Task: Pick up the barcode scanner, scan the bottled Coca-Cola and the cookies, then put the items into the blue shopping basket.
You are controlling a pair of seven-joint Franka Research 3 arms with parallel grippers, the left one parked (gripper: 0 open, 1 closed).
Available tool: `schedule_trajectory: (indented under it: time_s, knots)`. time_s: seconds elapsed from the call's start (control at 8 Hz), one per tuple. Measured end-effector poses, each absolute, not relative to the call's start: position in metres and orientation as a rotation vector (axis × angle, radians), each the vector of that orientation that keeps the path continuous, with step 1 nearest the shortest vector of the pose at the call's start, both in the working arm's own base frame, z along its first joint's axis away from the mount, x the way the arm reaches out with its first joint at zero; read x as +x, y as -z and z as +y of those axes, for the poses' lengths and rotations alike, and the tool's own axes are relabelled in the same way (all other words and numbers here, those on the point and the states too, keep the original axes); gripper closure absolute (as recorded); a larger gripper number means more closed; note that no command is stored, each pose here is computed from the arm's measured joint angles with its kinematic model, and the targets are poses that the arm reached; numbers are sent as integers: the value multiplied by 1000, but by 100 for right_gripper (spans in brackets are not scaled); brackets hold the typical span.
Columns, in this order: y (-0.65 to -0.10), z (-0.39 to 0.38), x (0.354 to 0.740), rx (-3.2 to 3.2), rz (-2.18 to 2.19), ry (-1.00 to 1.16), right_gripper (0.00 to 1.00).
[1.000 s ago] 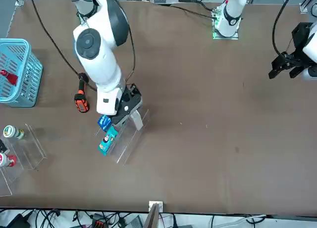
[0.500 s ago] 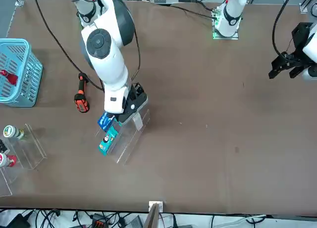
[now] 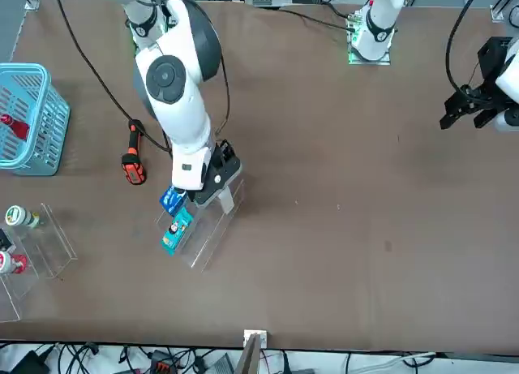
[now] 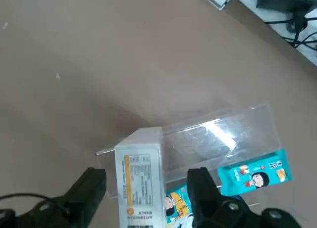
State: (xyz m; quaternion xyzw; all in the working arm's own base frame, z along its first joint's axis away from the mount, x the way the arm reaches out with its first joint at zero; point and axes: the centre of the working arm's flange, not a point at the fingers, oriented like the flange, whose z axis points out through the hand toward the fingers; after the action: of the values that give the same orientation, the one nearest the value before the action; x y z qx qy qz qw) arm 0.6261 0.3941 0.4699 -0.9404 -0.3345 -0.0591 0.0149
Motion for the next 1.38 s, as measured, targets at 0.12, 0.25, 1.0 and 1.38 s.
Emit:
schedule_trajectory:
  time_s: [0.12,0.25,1.0,1.38]
  knots:
    - [-464,394,625,-2929,-1044,166,3]
    - [-460,395,624,-2932,-1047,151,5]
    - [-458,394,623,-2937,-1050,120,59]
    - [-475,377,624,-2969,-1024,40,59]
